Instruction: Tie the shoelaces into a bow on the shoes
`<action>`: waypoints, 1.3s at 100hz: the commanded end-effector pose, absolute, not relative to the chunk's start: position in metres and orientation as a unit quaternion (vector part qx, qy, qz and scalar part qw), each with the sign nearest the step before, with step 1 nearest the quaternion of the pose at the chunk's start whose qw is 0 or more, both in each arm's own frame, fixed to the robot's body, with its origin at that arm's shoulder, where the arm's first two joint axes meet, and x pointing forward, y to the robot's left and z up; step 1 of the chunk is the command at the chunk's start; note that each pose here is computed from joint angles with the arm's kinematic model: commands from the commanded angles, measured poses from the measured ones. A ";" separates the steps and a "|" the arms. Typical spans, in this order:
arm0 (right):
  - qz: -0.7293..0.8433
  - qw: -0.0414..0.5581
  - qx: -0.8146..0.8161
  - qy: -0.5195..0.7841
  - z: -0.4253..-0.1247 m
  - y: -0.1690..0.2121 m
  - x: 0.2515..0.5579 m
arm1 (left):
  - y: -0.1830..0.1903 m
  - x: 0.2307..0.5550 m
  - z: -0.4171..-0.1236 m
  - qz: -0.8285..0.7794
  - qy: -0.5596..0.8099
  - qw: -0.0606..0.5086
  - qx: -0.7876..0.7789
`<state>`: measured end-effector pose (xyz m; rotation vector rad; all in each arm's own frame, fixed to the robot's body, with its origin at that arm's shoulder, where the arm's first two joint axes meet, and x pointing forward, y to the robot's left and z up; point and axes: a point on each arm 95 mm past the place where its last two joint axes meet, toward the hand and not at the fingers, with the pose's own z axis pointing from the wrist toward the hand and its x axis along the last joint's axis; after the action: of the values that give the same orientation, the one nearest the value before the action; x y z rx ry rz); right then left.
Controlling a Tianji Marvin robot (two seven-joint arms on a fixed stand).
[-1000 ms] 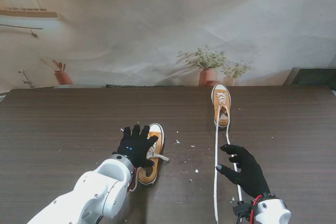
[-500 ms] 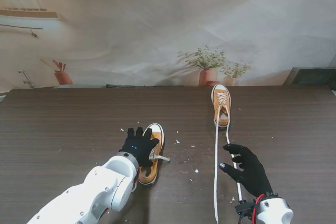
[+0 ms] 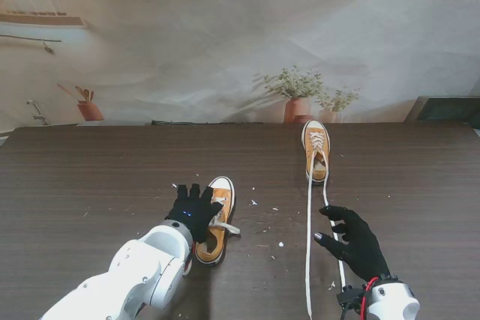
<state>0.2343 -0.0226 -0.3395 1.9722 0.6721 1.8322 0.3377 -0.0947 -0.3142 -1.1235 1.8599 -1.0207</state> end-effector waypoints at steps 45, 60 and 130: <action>0.649 0.175 0.702 0.236 -0.338 -0.023 0.231 | -0.108 0.363 -0.348 -0.459 0.673 0.398 -0.421; 0.647 0.173 0.704 0.235 -0.338 -0.023 0.231 | -0.106 0.371 -0.350 -0.496 0.639 0.396 -0.435; 0.636 0.170 0.713 0.243 -0.343 -0.022 0.237 | -0.091 0.481 -0.313 -0.614 0.543 0.469 -0.328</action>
<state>0.2369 -0.0229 -0.3406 2.0084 0.6677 1.8140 0.4650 -0.0866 -0.3362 -0.8327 1.3644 -1.4876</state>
